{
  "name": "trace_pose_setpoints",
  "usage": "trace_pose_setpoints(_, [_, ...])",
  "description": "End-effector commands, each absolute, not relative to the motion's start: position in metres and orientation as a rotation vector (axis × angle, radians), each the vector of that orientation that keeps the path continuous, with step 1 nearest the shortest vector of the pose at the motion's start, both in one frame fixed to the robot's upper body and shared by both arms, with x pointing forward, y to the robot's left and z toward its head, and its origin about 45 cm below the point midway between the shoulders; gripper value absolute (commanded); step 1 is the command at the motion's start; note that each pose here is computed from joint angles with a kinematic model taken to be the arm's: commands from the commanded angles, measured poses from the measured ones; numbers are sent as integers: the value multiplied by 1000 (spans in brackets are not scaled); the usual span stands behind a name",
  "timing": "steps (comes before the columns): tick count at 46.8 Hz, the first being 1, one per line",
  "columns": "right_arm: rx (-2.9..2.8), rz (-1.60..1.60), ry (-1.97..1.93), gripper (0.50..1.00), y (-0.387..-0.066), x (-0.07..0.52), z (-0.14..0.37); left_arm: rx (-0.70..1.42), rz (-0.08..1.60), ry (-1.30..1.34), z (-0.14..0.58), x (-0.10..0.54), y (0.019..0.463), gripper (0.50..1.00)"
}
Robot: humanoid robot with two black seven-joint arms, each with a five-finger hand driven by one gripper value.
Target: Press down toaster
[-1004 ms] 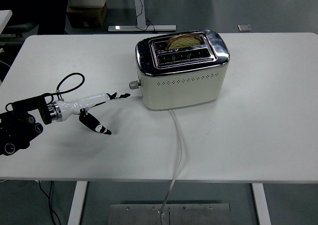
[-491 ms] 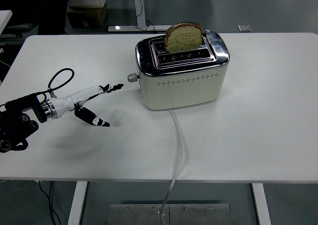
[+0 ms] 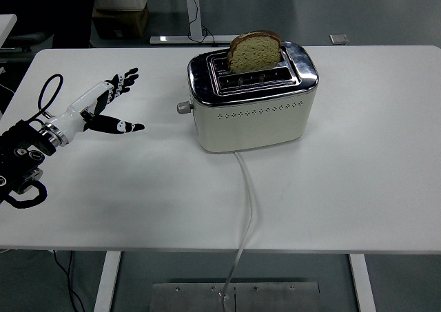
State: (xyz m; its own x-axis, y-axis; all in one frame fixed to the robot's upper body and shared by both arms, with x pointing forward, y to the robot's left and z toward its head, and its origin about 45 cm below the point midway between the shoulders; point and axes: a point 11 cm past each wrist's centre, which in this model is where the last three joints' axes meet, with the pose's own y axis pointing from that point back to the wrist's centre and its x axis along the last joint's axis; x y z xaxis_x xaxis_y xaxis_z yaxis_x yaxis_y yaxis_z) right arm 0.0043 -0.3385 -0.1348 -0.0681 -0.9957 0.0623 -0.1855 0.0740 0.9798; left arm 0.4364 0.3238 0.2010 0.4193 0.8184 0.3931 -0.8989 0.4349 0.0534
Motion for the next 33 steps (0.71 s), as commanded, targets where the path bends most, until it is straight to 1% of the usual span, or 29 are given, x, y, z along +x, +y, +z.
trace_pose_setpoints(1, [1265,-1109,-1425,1000,-338,4,-135,240,1123,-302,203,438,325,1000])
trace_pose_setpoints(8, [1264,-1107,-1426,1000,-339,4,-135,198,1211,-279,204,443,328,1000])
trace_pose_setpoints(16, [1265,-1109,-1425,1000,-338,4,-135,105,1314,-193,206,450,332,1000])
trace_pose_setpoints(33, [1264,-1107,-1426,1000,-339,4,-135,-24,1504,-50,195,465,339,1000])
